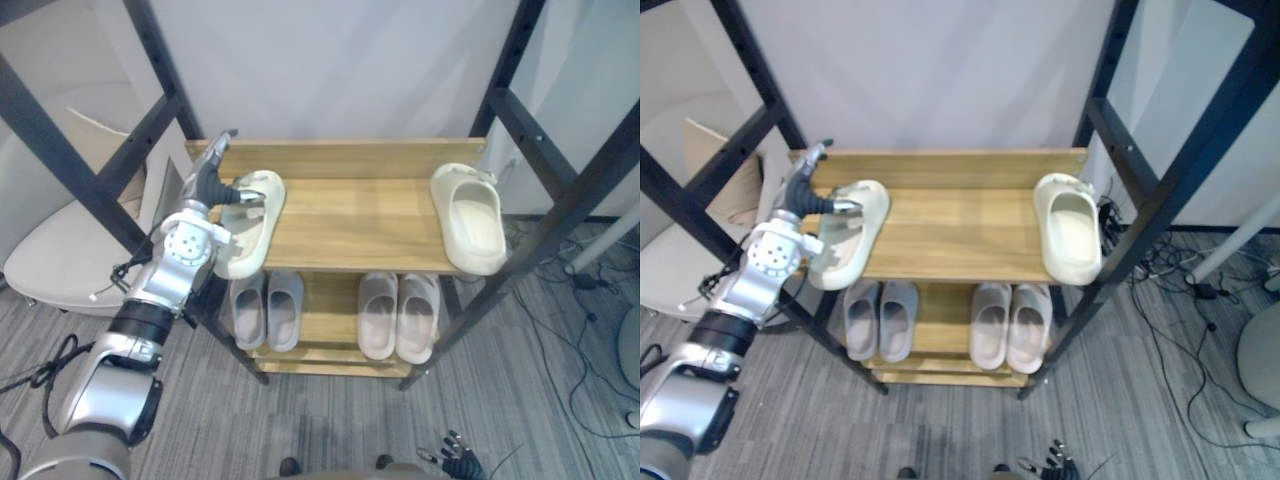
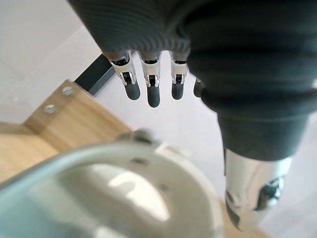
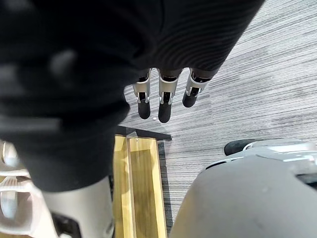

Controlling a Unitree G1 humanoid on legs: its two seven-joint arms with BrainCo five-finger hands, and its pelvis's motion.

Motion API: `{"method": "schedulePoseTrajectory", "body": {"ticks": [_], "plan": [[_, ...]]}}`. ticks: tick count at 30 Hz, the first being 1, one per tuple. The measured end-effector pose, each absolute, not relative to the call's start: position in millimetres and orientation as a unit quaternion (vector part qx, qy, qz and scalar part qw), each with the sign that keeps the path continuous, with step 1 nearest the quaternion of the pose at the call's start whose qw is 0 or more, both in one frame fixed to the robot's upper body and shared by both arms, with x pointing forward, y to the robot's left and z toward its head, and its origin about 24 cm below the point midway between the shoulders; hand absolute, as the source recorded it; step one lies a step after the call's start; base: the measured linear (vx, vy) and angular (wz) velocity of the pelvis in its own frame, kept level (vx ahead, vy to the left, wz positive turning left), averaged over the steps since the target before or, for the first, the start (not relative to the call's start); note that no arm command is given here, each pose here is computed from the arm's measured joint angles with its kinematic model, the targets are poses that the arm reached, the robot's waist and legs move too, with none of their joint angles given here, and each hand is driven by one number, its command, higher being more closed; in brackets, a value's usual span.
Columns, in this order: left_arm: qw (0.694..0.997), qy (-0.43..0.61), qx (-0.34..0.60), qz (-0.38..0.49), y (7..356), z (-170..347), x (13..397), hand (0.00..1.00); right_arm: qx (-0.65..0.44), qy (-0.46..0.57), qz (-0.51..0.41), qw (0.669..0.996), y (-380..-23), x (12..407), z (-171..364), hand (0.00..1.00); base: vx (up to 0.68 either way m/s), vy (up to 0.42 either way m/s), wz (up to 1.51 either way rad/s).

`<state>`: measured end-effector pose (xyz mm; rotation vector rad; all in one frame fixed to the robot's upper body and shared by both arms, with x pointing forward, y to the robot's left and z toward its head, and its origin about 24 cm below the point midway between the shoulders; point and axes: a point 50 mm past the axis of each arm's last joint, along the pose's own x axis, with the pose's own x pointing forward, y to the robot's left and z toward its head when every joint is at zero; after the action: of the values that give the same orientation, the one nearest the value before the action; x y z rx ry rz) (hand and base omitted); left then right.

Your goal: Organize the slippers on the shoe rack

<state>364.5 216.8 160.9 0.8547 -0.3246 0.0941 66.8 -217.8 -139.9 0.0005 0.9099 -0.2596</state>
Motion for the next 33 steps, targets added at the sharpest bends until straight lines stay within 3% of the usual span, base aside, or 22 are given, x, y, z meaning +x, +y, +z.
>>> {"method": "schedulePoseTrajectory", "body": {"ticks": [19,20,33], "plan": [[0.875,-0.126,0.462,0.077,236,161,367,0.0,0.001,0.434,-0.128,0.892,-217,69,-139,0.0,0.0,0.0,0.0],[0.873,-0.126,0.466,0.077,236,161,367,1.0,0.001,0.433,-0.127,0.892,-217,69,-139,0.0,0.0,0.0,0.0],[0.859,-0.14,0.486,0.076,230,179,376,1.0,0.001,0.424,-0.124,0.897,-217,74,-136,0.0,0.01,0.003,-0.04]]}}
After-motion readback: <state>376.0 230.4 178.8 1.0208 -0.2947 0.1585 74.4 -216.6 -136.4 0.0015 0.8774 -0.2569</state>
